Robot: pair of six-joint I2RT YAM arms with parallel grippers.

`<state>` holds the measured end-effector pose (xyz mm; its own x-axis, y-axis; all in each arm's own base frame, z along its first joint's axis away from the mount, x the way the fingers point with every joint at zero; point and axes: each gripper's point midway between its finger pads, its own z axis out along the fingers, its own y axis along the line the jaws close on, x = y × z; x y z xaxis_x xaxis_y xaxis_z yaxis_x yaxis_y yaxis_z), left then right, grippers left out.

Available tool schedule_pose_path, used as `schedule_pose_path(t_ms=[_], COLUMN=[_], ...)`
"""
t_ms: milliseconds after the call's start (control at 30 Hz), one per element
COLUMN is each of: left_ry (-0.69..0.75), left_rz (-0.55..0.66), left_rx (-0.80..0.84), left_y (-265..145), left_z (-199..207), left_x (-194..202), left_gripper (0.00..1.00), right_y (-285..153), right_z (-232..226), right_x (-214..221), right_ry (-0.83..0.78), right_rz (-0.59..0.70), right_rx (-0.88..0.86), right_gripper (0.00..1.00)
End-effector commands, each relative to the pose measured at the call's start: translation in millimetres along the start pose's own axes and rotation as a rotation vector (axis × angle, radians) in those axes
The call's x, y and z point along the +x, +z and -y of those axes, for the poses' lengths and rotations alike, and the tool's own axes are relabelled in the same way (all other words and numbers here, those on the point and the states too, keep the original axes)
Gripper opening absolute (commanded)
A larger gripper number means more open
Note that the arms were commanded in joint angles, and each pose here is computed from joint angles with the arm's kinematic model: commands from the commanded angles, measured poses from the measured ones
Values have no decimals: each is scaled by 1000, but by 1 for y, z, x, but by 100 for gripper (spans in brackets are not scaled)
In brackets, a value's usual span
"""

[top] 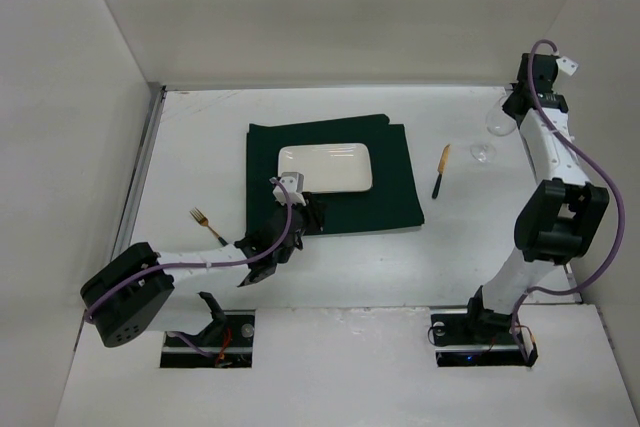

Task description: Set the dinner table for one person

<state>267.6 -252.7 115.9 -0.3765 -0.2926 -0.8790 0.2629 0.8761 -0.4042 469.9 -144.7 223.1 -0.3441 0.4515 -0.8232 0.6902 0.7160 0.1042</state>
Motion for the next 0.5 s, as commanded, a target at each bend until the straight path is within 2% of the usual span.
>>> schedule_pose_path(t_ms=[0, 167, 333, 467], left_ry=[-21, -23, -24, -26], left_rz=[50, 51, 49, 50], left_rx=[16, 14, 12, 6], left_y=[1, 1, 1, 1], left_z=[6, 5, 5, 3], left_x=[-11, -11, -11, -10], left_gripper=[30, 30, 30, 30], right_y=[1, 1, -5, -19], right_z=[3, 1, 2, 5], right_x=[-7, -2, -5, -17], right_ry=[-5, -13, -22, -5], right_rz=[-4, -25, -27, 4], right_rx=[8, 3, 2, 0], right_gripper=[26, 22, 13, 10])
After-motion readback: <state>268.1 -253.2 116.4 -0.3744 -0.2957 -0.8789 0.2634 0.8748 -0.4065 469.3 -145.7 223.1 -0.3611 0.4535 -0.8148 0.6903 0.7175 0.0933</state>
